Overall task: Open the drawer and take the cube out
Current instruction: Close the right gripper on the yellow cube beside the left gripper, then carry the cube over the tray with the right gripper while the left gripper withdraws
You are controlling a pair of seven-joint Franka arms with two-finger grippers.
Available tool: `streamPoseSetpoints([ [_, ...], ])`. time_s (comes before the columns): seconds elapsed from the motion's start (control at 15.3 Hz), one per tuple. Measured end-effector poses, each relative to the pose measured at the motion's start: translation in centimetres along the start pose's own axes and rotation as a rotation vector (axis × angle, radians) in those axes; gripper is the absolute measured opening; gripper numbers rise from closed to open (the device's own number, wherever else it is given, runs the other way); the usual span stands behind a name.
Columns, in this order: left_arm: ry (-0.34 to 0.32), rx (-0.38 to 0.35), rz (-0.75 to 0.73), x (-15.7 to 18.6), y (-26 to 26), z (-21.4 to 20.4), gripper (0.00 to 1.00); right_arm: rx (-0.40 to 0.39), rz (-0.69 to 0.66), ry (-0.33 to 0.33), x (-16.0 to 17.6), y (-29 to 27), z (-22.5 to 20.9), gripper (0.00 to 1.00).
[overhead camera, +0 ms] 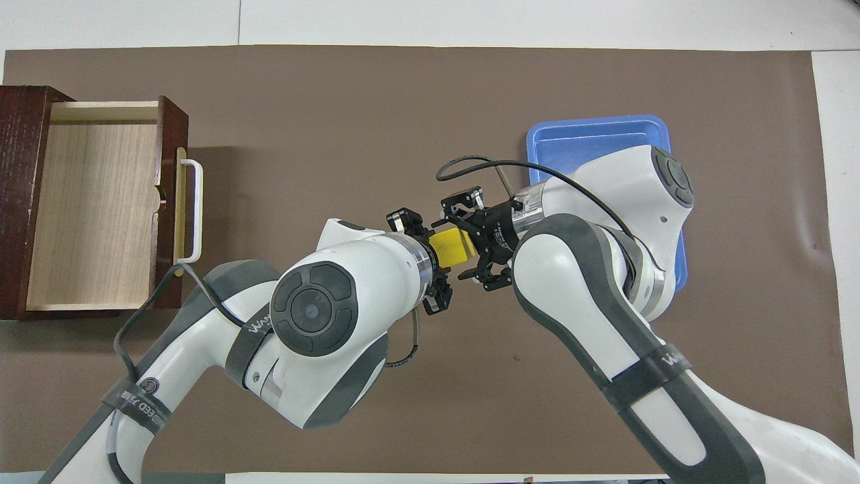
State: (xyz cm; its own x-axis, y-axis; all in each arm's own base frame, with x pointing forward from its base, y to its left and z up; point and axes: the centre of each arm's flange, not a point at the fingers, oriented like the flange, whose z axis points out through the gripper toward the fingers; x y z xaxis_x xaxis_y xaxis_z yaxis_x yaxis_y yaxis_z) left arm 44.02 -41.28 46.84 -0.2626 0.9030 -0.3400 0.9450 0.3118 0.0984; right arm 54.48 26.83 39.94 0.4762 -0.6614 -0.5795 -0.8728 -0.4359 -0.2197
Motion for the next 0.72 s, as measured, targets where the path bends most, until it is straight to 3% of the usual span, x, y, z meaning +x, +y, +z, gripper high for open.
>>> streamPoseSetpoints([
  [0.07, 0.001, 0.002, 0.000, 0.03, -0.08, 0.08, 0.56, 0.003, 0.001, 0.001, 0.08, -0.05, -0.10, 0.62],
  [0.13, 0.000, 0.001, -0.008, 0.05, -0.03, 0.07, 0.56, 0.005, 0.012, 0.001, 0.15, -0.07, -0.17, 0.57],
  [0.59, -0.006, -0.004, -0.009, 0.00, 0.20, -0.12, 0.56, 0.011, 0.009, 0.001, 0.13, -0.34, -0.41, 0.57],
  [0.72, -0.002, -0.006, -0.018, 0.33, 0.69, -0.10, 0.70, 0.016, 0.005, 0.001, 0.04, -0.67, -0.71, 0.57],
])
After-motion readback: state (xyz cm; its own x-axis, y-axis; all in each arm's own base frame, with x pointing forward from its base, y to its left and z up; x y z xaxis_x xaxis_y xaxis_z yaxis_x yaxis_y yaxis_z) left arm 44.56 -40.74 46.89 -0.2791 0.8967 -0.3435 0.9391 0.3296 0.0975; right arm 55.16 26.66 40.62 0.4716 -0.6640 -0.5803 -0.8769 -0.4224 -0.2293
